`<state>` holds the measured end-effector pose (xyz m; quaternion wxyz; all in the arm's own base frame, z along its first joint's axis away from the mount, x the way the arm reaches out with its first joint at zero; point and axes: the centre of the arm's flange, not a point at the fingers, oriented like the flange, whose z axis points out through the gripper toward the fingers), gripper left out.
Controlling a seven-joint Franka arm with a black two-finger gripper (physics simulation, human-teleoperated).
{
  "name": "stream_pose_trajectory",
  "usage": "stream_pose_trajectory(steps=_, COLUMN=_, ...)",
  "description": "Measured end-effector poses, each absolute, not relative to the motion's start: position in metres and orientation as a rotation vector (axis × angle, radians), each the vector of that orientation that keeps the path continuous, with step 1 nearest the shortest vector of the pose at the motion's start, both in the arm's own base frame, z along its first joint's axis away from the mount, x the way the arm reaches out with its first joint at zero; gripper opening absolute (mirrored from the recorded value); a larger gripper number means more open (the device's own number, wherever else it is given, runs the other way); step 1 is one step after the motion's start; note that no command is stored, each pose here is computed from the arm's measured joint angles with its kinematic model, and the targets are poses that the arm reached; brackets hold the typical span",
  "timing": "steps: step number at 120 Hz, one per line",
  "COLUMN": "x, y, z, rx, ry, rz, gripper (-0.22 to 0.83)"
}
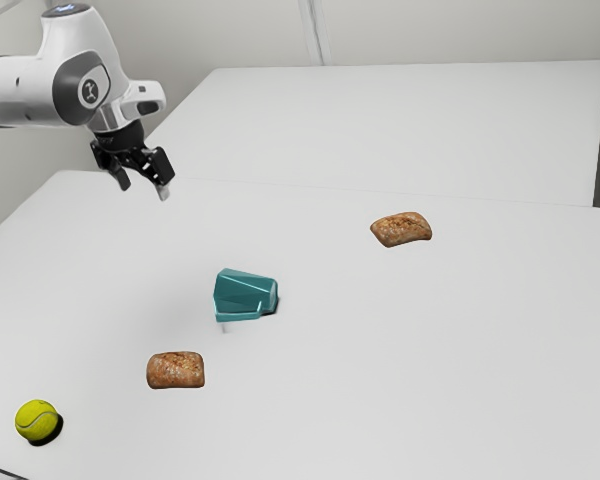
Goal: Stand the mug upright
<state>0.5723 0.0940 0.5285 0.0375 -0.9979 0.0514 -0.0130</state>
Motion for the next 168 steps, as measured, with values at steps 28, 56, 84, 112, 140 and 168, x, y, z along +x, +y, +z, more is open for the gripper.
stream_pose_trajectory(steps=28, x=0.565, y=0.103, z=0.528, rx=-3.104, ry=0.112, rz=-0.028, gripper=0.62)
stream_pose_trajectory(steps=56, x=0.525, y=0.118, z=0.476, rx=-3.324, ry=-0.066, rz=0.051, gripper=0.62)
stream_pose_trajectory(steps=84, x=0.498, y=0.125, z=0.436, rx=-3.448, ry=-0.3, rz=0.068, gripper=0.62)
stream_pose_trajectory(steps=112, x=0.485, y=0.113, z=0.403, rx=-3.493, ry=-0.461, rz=0.114, gripper=0.62)
stream_pose_trajectory(steps=140, x=0.482, y=0.105, z=0.382, rx=-3.528, ry=-0.621, rz=0.111, gripper=0.62)
stream_pose_trajectory(steps=168, x=0.484, y=0.104, z=0.363, rx=-3.564, ry=-0.802, rz=0.122, gripper=0.62)
